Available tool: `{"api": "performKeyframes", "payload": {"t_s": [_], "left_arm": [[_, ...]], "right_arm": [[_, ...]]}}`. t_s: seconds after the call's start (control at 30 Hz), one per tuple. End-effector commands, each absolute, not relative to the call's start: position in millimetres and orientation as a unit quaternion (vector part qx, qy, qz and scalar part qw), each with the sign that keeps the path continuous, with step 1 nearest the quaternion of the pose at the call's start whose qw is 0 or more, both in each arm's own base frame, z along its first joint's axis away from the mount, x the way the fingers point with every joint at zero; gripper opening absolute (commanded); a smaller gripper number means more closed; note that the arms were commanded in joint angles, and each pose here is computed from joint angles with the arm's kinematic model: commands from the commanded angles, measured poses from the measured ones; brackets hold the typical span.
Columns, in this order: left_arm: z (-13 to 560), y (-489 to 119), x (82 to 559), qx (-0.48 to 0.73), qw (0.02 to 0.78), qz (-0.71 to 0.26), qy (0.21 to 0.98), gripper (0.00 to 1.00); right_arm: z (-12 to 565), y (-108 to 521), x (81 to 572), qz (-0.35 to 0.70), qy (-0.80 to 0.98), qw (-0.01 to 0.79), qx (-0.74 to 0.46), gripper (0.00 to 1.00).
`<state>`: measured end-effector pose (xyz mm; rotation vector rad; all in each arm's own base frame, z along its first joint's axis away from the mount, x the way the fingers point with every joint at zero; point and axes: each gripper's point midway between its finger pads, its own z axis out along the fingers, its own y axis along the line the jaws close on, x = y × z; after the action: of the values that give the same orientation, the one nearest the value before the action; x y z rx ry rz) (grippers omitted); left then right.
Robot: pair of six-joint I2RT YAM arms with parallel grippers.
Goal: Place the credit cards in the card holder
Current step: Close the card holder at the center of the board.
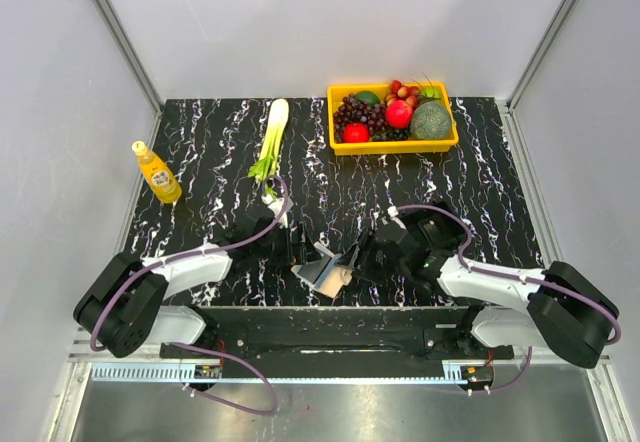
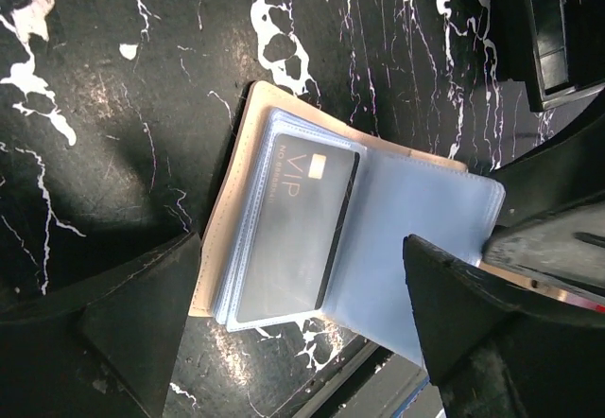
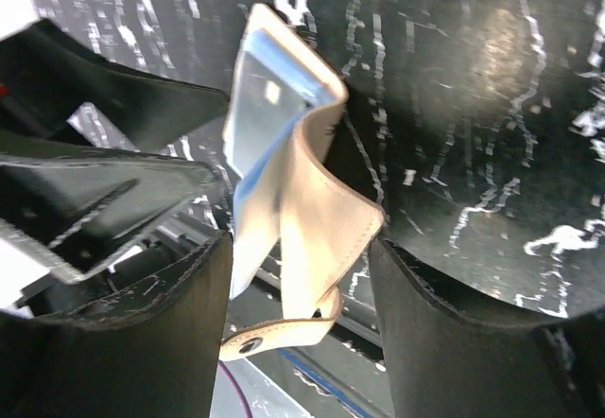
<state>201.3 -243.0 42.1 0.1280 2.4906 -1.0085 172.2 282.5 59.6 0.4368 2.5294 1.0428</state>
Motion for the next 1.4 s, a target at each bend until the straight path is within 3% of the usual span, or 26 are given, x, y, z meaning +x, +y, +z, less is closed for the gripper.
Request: {"api": "performKeyframes", "payload": {"t_s": [0.0, 0.63, 0.77, 0.87, 1.0, 1.37], "left_arm": [[46, -245, 193, 0.044, 0.214, -0.376, 0.900, 0.91], [74, -242, 191, 0.012, 0.248, -0.408, 0.879, 0.85], [76, -226, 189, -0.020, 0.268, -0.386, 0.883, 0.79], [89, -206, 194, -0.053, 0.324, -0.371, 0.869, 0.80], [96, -189, 195, -0.064, 0.346, -0.341, 0.872, 0.80], [91, -170, 193, -0.095, 0.351, -0.304, 0.881, 0.81]], "right_arm": [[100, 301, 189, 0.430, 0.863, 0.229, 0.132, 0.65], [102, 341, 213, 0.421, 0.876, 0.217, 0.096, 0.64], [98, 343, 216, 0.395, 0.889, 0.214, 0.085, 0.54], [102, 347, 220, 0.380, 0.894, 0.225, 0.068, 0.49], [114, 364, 220, 0.387, 0.891, 0.233, 0.042, 0.49], [73, 399, 197, 0.350, 0.922, 0.165, -0.001, 0.51]]}}
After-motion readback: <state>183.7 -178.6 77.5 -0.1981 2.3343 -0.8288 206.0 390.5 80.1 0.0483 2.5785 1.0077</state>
